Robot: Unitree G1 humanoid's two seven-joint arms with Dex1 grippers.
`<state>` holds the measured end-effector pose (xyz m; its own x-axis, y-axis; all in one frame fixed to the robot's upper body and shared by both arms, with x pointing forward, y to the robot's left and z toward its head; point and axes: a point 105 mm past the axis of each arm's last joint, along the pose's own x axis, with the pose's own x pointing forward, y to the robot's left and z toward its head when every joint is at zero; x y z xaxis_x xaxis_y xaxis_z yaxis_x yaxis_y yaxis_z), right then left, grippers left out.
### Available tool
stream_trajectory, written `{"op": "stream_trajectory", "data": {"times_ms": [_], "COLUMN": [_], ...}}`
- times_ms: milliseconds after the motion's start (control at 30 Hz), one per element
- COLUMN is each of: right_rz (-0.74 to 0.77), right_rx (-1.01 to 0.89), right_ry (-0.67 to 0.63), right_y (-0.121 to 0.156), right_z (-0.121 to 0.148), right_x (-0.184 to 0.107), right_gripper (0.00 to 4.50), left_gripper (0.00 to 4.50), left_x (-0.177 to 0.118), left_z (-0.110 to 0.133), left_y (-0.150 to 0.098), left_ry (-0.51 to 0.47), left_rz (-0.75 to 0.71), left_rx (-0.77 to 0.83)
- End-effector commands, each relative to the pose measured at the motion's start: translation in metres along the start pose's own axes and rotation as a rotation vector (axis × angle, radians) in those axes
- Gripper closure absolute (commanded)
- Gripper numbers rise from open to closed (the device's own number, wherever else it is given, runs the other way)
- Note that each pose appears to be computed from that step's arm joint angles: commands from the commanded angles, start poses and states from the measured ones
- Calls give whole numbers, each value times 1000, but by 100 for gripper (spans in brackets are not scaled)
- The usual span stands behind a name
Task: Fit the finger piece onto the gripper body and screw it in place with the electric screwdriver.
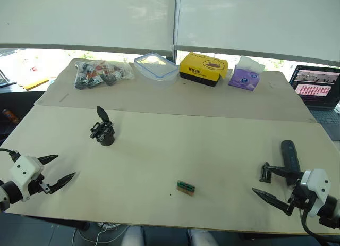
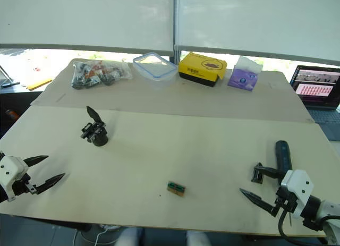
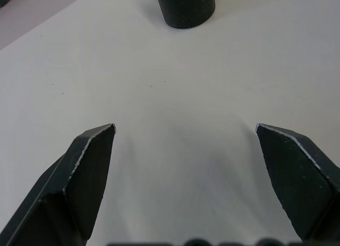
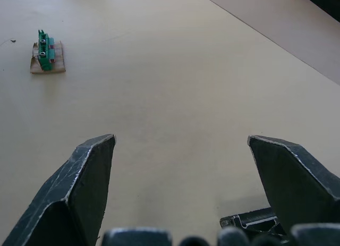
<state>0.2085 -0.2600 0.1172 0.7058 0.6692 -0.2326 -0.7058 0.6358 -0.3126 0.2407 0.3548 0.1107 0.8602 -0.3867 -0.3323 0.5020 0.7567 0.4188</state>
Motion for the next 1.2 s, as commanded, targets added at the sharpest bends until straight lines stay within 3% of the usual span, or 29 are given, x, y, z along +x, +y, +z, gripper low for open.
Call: {"op": "stream_trajectory", "data": {"times_ms": [33, 133, 300, 467, 600, 833, 1200], "right_rz": [0, 38, 66, 104, 106, 147, 136], "right_rx": [23, 85, 57, 23, -17, -20, -11], "right_ry": [-51, -164, -377, -464, -452, -459, -470], "right_y": [-2, 6, 21, 36, 39, 39, 41], "right_z": [11, 30, 61, 73, 67, 72, 68], "right_x": [11, 35, 47, 57, 61, 69, 78], "right_gripper": [10, 10, 10, 10, 10, 10, 10], "left_gripper": [0, 0, 0, 0, 0, 0, 0], "left_x": [-9, -22, -34, -41, -41, 5, 82], "left_z": [19, 27, 3, -18, -25, 9, 25], "left_y": [5, -4, -20, -35, -38, -22, -33], "left_ry": [-100, -208, -187, -177, -192, -260, -156], "left_rz": [78, 169, 300, 436, 484, 385, 223], "left_rx": [-36, -184, -354, -478, -528, -454, -434]}}
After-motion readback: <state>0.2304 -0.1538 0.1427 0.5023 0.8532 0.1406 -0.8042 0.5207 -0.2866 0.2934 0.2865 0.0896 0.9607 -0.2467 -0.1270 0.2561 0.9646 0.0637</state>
